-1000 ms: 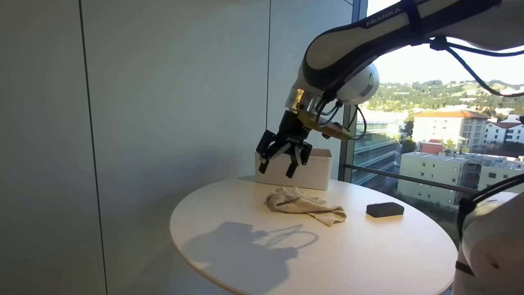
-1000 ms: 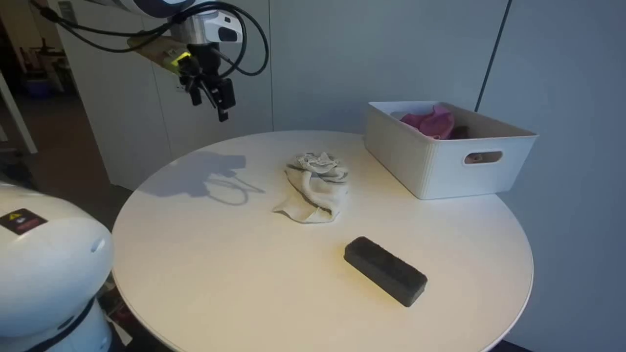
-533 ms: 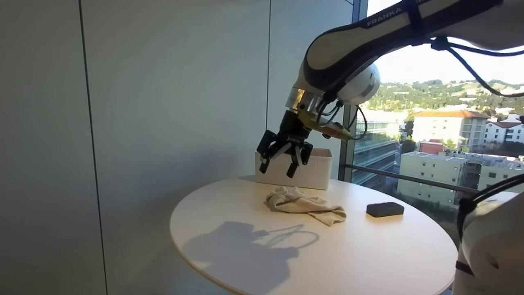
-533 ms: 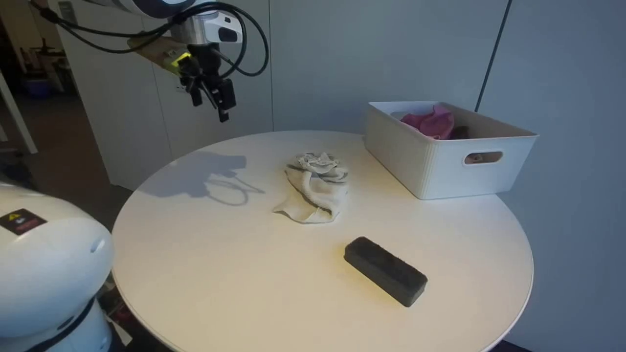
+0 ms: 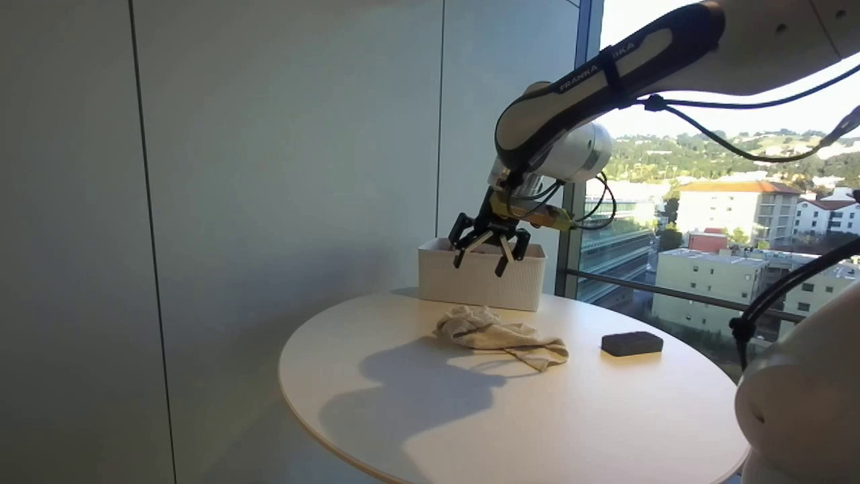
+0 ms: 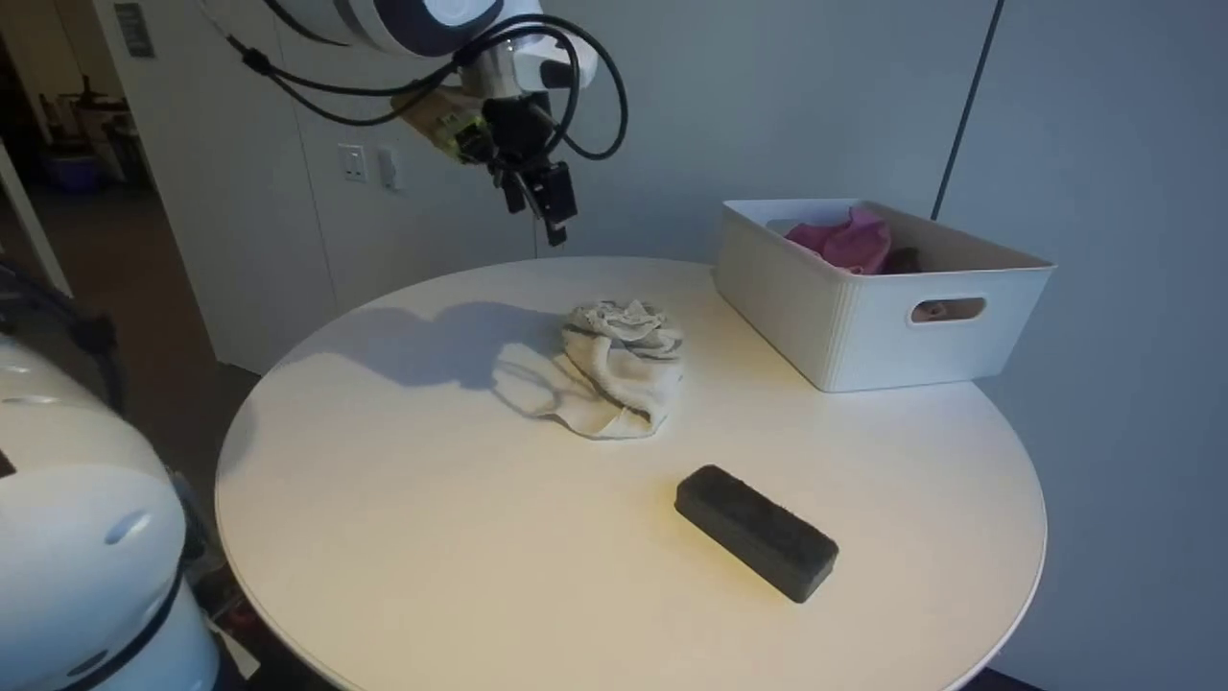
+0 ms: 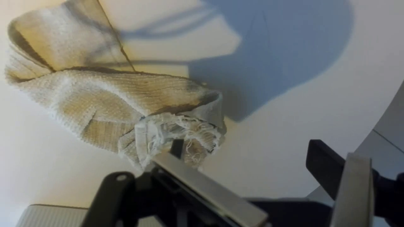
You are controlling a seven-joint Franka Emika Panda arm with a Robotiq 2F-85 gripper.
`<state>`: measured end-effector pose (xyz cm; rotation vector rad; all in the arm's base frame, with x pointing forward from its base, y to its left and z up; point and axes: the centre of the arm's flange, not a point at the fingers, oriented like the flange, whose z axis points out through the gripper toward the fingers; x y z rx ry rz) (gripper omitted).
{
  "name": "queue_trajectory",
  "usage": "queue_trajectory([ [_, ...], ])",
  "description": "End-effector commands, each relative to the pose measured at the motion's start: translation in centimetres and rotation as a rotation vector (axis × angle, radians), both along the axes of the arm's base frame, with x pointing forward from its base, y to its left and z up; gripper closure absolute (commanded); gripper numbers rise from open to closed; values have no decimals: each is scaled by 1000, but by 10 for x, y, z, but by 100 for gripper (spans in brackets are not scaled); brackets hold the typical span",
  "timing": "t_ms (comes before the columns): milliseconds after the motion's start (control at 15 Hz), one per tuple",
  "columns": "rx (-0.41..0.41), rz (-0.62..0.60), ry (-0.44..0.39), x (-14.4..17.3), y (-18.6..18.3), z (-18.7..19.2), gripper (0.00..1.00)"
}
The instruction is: Use the shirt to wipe the table
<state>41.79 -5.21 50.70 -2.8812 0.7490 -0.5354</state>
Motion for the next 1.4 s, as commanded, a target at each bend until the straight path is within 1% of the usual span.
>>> queue_trajectory([
  [0, -15, -86, 29, 51, -41, -6, 0],
  [200, -28, -132, 95, 76, -72, -27, 0],
  [333, -34, -146, 138, 91, -85, -45, 0],
  [600, 21, -145, 244, 110, -102, -89, 0],
  [800, 51, -162, 309, 119, -114, -113, 0],
  [867, 67, -157, 319, 120, -114, -118, 25],
  [933, 82, -157, 326, 121, -115, -122, 27],
  [1000, 100, -148, 320, 123, -115, -122, 33],
  [1200, 157, -125, 311, 127, -109, -113, 54],
  [1267, 161, -124, 318, 128, -109, -111, 62],
  [1333, 161, -129, 324, 129, -109, -110, 68],
])
